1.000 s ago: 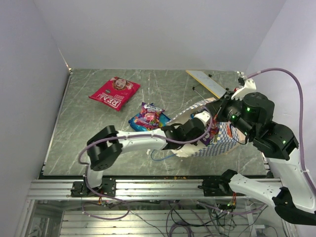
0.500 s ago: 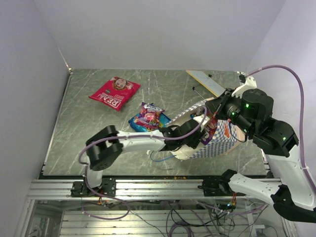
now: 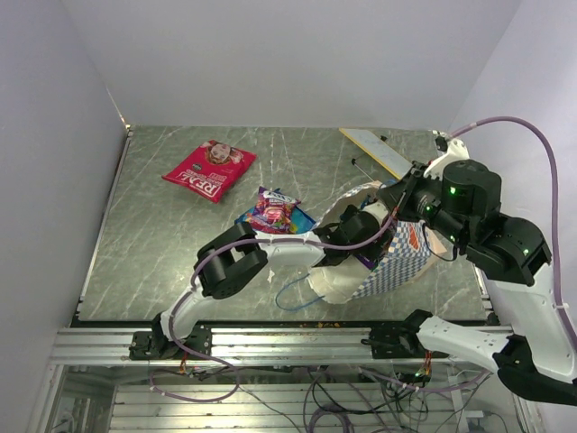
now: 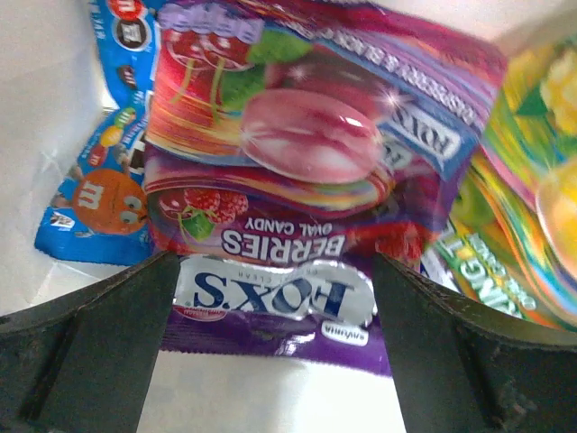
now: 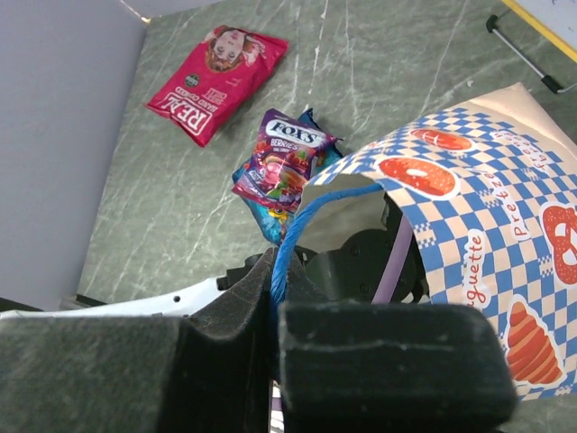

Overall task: Take the snacks out of the paper bag
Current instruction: Take out the snack from the paper bag.

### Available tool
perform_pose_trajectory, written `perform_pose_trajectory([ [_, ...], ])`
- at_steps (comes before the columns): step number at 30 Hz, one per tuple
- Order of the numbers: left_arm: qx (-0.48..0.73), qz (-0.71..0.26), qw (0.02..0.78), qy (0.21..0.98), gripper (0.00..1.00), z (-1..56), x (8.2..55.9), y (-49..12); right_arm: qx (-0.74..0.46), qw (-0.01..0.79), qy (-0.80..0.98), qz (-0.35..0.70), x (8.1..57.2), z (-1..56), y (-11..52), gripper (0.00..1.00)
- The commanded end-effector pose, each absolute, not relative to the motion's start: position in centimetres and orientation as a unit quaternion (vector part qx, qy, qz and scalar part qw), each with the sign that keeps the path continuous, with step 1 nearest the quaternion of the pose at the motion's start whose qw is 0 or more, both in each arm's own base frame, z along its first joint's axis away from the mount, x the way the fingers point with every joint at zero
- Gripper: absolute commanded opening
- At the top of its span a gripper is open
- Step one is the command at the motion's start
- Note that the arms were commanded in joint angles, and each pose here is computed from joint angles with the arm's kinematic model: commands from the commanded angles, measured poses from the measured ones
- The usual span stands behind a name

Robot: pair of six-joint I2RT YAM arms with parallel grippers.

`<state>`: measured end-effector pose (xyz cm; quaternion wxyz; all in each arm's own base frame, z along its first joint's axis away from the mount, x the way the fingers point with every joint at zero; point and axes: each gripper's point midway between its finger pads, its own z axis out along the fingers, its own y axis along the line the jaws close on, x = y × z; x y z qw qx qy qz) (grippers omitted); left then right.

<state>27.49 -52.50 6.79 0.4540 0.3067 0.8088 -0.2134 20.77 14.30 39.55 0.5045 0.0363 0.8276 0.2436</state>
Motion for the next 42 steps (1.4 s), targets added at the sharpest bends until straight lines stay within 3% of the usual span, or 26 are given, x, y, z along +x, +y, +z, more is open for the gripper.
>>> perform_pose_trajectory([
  [1, 0.271, -0.22, 0.488, 0.8, 0.98, 7.9, 31.0, -53.7, 0.016, 0.506, 0.827, 0.245, 20.9, 40.1, 14.8, 0.0],
  [5, 0.272, -0.234, 0.462, 0.811, 0.96, 5.2, 30.9, -54.4, 0.005, 0.512, 0.827, 0.233, 21.2, 40.3, 14.7, 0.0],
  [10, 0.279, -0.23, 0.44, 0.822, 0.85, 2.3, 30.5, -55.1, 0.001, 0.519, 0.826, 0.223, 21.3, 40.6, 14.3, 0.0],
  [15, 0.28, -0.224, 0.426, 0.831, 0.53, 0.3, 30.2, -54.8, -0.001, 0.518, 0.827, 0.217, 21.5, 40.8, 14.3, 0.0],
  [19, 0.273, -0.22, 0.421, 0.837, 0.45, -0.2, 30.2, -54.1, 0.002, 0.519, 0.827, 0.218, 21.4, 40.8, 14.2, 0.0],
  [22, 0.28, -0.224, 0.42, 0.834, 0.18, 0.7, 29.9, -54.0, 0.006, 0.522, 0.824, 0.221, 21.3, 40.9, 14.1, 0.0],
  [24, 0.281, -0.228, 0.424, 0.83, 0.08, 2.1, 29.8, -53.9, 0.008, 0.523, 0.823, 0.221, 21.2, 40.8, 13.9, 0.0],
  [33, 0.266, -0.258, 0.423, 0.827, 0.07, 10.0, 28.0, -51.6, -0.003, 0.539, 0.824, 0.176, 21.2, 40.8, 12.2, 0.0],
  [42, 0.273, -0.274, 0.375, 0.843, 0.07, 13.6, 23.8, -47.1, 0.016, 0.572, 0.798, 0.189, 21.8, 41.7, 11.9, 0.0],
])
